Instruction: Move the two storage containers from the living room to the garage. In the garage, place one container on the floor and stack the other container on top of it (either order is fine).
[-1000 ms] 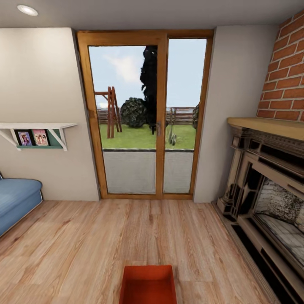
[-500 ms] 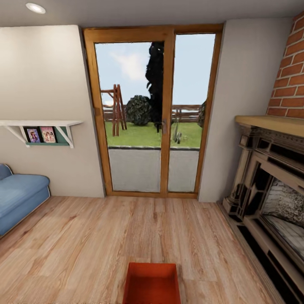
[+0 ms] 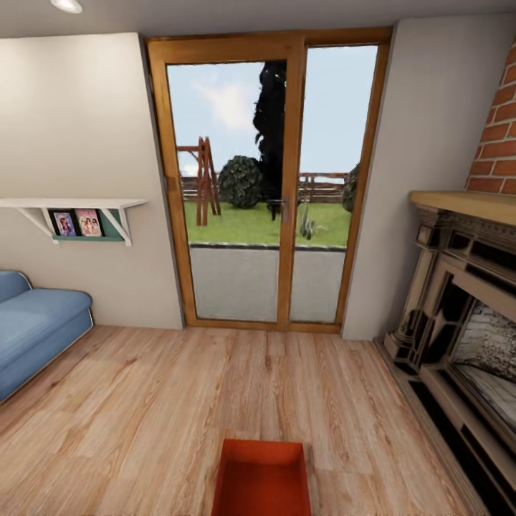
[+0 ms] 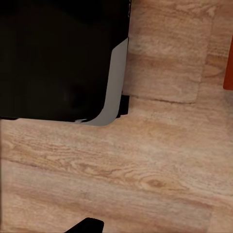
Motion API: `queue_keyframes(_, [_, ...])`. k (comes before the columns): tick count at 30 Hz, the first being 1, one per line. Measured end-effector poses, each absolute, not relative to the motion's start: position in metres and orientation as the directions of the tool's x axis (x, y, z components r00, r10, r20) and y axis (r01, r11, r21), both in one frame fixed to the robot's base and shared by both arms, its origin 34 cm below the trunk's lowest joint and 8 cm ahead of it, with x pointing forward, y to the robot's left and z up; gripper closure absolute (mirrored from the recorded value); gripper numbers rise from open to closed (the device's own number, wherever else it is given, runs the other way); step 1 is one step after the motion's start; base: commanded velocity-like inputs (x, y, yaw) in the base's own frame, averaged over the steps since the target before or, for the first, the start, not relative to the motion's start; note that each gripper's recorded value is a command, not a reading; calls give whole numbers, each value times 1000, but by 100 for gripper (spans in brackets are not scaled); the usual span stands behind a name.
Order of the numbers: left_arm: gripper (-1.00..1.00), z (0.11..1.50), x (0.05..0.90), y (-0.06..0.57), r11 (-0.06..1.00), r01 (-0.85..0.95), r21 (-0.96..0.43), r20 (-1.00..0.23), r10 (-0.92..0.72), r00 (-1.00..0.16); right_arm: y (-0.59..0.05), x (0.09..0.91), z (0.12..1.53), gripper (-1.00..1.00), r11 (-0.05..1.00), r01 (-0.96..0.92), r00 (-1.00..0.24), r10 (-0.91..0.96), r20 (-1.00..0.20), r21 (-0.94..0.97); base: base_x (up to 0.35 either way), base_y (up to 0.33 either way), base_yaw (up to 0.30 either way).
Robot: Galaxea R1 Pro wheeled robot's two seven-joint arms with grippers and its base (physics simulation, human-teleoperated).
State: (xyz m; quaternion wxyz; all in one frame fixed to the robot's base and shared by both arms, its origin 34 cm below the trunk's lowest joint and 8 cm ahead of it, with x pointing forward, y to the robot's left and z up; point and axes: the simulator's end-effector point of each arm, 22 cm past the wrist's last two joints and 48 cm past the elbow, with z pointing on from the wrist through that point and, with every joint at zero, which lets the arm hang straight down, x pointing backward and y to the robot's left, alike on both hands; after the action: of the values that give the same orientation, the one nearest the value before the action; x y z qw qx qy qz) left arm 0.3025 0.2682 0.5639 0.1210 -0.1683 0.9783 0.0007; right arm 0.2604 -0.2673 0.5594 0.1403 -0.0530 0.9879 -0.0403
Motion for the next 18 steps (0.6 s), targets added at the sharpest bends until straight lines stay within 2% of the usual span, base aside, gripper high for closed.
queue_keyframes(12, [-100, 561, 296, 268, 944, -329, -33, -220, -328, -919, -265, 254, 557, -100, 992, -91, -960, -111, -257, -89, 0, 0, -3])
queue_keyframes(18, [-100, 559, 293, 268, 944, -329, -30, -212, -328, -921, -264, 250, 556, -100, 992, -93, -963, -111, -246, -86, 0, 0, -82])
